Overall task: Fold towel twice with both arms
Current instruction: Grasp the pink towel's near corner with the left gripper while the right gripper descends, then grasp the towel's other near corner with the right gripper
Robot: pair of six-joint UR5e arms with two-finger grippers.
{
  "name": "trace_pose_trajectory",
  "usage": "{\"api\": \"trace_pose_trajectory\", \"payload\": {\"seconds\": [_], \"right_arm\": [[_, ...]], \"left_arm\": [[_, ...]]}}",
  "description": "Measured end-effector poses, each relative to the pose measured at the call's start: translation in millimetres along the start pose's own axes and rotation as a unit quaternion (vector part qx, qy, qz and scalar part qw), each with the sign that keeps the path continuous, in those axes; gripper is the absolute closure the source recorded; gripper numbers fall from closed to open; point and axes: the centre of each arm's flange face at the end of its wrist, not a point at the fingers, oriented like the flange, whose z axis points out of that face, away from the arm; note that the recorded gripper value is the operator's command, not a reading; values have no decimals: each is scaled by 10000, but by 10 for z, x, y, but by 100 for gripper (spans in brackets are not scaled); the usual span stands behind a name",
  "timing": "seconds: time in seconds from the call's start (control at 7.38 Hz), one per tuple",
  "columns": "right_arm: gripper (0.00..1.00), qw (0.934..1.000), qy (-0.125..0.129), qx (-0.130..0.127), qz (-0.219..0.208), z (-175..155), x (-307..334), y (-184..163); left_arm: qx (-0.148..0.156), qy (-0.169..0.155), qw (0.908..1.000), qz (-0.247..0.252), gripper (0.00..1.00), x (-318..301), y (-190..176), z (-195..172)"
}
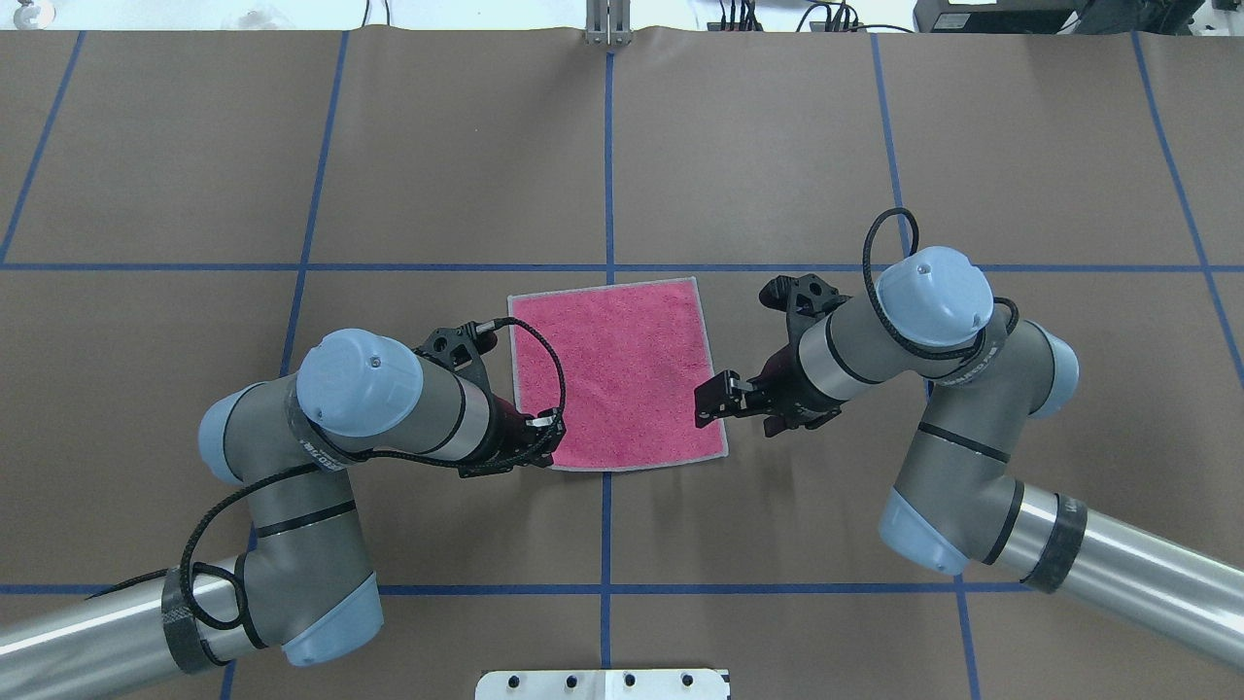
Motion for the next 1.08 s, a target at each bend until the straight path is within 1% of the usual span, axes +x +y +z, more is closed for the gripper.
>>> {"api": "trace_pose_trajectory", "payload": {"seconds": [0.14,0.41,0.68,0.81,1.08], "right_arm": [[8,10000,35,7,-12,73,-16,60],[23,10000,57,9,10,113,-24,92],[33,10000,53,10,14,113,-40,96],[34,10000,48,6,11,113,-53,98],[33,10000,40,-6,0,126,-89,105]], "left_arm": [[5,1,10000,-3,100,0,-8,-4],[11,2,10000,-6,100,-1,-16,-8],[8,7,10000,-5,100,1,-15,-13],[7,8,10000,-5,100,2,-15,-14],[6,12,10000,-4,100,4,-14,-18]]}}
